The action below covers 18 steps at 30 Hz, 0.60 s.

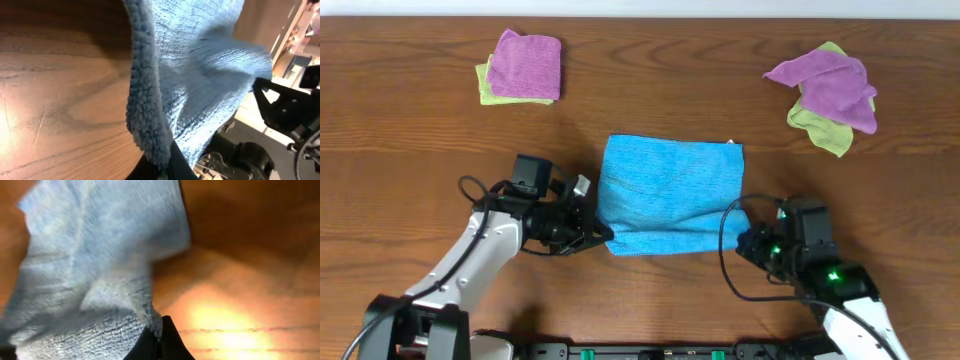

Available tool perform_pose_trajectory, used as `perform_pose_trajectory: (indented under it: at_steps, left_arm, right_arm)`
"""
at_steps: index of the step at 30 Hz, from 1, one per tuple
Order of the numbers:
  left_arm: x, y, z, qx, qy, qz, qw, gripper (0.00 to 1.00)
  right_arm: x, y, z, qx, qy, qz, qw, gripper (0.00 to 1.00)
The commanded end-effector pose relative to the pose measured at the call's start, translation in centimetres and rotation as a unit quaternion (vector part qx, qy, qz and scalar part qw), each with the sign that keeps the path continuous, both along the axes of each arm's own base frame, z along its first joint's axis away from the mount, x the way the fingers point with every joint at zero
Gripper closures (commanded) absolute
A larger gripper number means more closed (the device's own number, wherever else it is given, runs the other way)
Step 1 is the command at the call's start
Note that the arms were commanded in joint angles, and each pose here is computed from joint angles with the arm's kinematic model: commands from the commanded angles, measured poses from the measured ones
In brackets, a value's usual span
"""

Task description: Fold the cloth

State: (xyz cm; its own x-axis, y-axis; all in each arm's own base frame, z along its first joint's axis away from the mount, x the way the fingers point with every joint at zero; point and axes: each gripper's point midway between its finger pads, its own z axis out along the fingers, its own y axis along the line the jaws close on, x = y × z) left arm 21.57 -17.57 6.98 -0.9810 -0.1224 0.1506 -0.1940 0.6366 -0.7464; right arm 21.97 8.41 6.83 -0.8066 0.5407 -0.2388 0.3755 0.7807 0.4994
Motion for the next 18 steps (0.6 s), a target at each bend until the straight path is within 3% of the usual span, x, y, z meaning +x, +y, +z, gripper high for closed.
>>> perform_pose_trajectory:
  at_steps: [1,11,18]
  left_arm:
    - [0.3,0.5,-0.5,0.02,0.009,0.022,1.0,0.94]
    - [7.8,0.3,1.6,0.005,-0.09,0.133,0.987,0.94]
    - [10.1,1.9,1.0,0.05,-0.12,0.187,0.974,0.94]
  right_arm:
    - [1.1,-1.2,1.0,-0.032,-0.022,-0.018,0.999,0.99]
    - [4.0,-2.1,1.6,-0.056,-0.069,-0.041,0.995,0.99]
    - [7.7,-1.3,0.7,-0.055,-0.097,-0.037,0.993,0.99]
